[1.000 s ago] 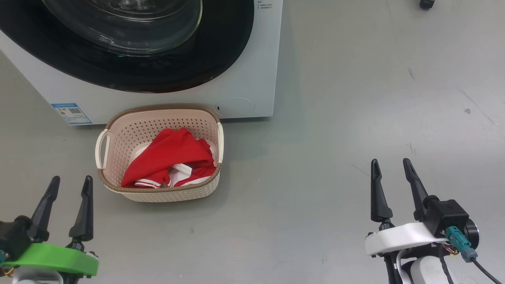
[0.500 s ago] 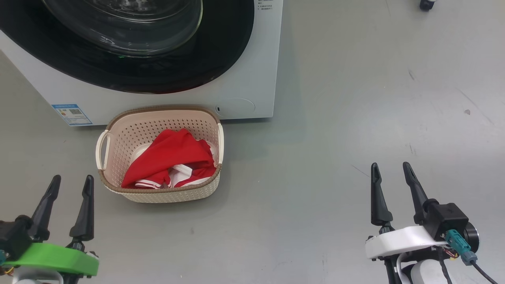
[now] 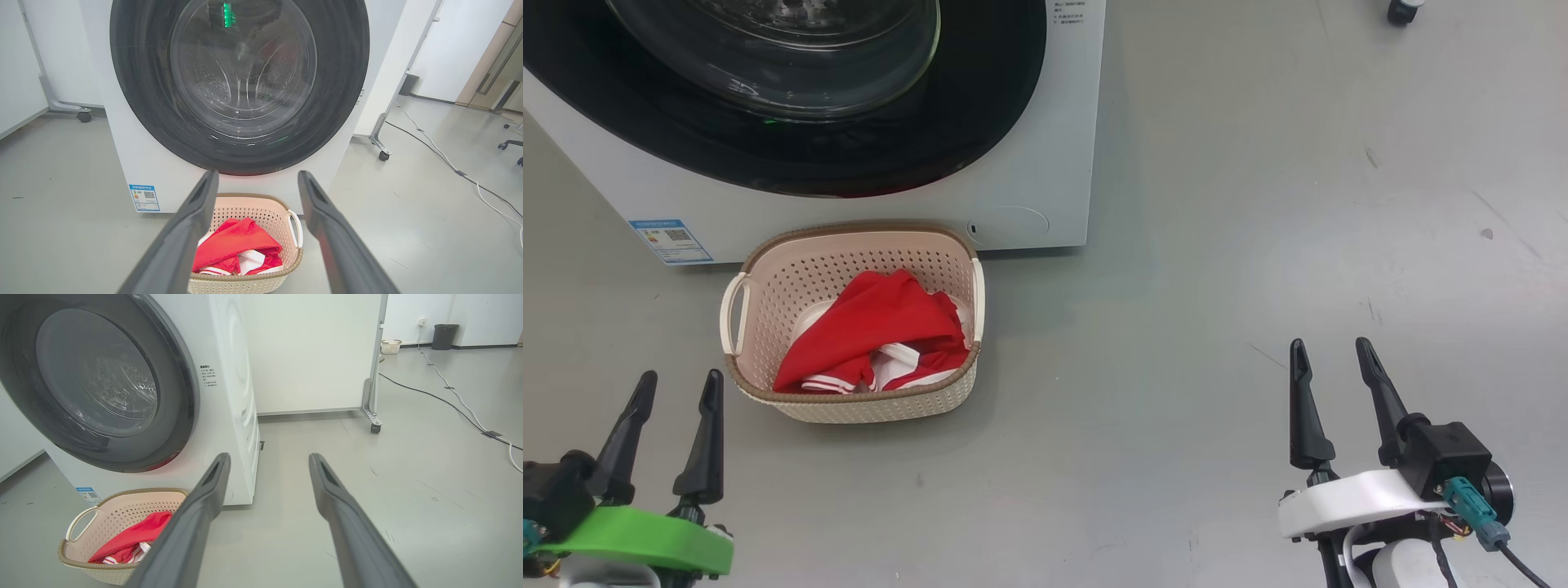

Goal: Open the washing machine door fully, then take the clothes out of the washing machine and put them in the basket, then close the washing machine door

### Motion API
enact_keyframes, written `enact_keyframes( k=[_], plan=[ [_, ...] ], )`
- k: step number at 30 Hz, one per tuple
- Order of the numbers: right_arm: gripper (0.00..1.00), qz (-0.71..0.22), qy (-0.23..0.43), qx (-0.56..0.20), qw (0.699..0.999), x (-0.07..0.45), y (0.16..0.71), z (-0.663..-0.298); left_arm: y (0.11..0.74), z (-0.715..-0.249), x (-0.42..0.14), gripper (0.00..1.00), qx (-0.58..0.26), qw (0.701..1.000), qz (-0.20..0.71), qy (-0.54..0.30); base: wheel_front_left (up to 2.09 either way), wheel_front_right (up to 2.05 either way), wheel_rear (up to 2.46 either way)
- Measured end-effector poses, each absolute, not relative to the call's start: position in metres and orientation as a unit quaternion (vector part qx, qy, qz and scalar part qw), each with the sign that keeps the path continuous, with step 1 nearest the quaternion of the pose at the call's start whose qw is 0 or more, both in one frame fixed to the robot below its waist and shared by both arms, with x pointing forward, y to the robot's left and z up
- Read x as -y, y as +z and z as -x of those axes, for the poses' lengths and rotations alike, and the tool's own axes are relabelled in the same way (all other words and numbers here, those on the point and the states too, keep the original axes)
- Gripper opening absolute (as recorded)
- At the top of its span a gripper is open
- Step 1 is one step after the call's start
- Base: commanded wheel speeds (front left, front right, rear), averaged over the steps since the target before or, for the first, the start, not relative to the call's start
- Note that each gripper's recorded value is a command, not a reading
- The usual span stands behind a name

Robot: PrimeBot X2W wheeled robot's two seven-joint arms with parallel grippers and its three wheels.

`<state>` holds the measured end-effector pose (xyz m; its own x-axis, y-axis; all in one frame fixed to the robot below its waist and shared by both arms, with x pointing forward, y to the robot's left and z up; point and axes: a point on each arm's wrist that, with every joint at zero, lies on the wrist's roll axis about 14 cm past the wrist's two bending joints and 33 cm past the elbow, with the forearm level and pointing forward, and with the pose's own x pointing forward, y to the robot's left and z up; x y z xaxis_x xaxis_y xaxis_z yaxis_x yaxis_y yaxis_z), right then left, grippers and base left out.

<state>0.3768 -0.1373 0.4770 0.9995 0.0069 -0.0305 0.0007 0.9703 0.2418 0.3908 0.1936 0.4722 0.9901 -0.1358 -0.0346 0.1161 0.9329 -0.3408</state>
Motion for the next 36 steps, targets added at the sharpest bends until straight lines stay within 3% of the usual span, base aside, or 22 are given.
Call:
enact_keyframes(
  k=[34, 35, 36],
  plan=[
    [1.00, -0.122, 0.005, -0.013, 0.992, 0.1354, 0.4791, -0.3741, 0.4742, -0.3870, -0.1979, 1.00, -0.029, 0.981, 0.183, -0.061, 0.00, 0.00, 0.00],
    [0.00, -0.122, 0.004, -0.016, 0.992, 0.1353, 0.4771, -0.3735, 0.4724, -0.3864, -0.1974, 0.00, -0.031, 0.980, 0.187, -0.059, 0.00, 0.00, 0.00],
    [0.00, -0.122, 0.004, -0.022, 0.992, 0.1351, 0.4734, -0.3722, 0.4685, -0.3852, -0.1948, 0.00, -0.037, 0.979, 0.191, -0.058, 0.00, 0.00, 0.00]
  ],
)
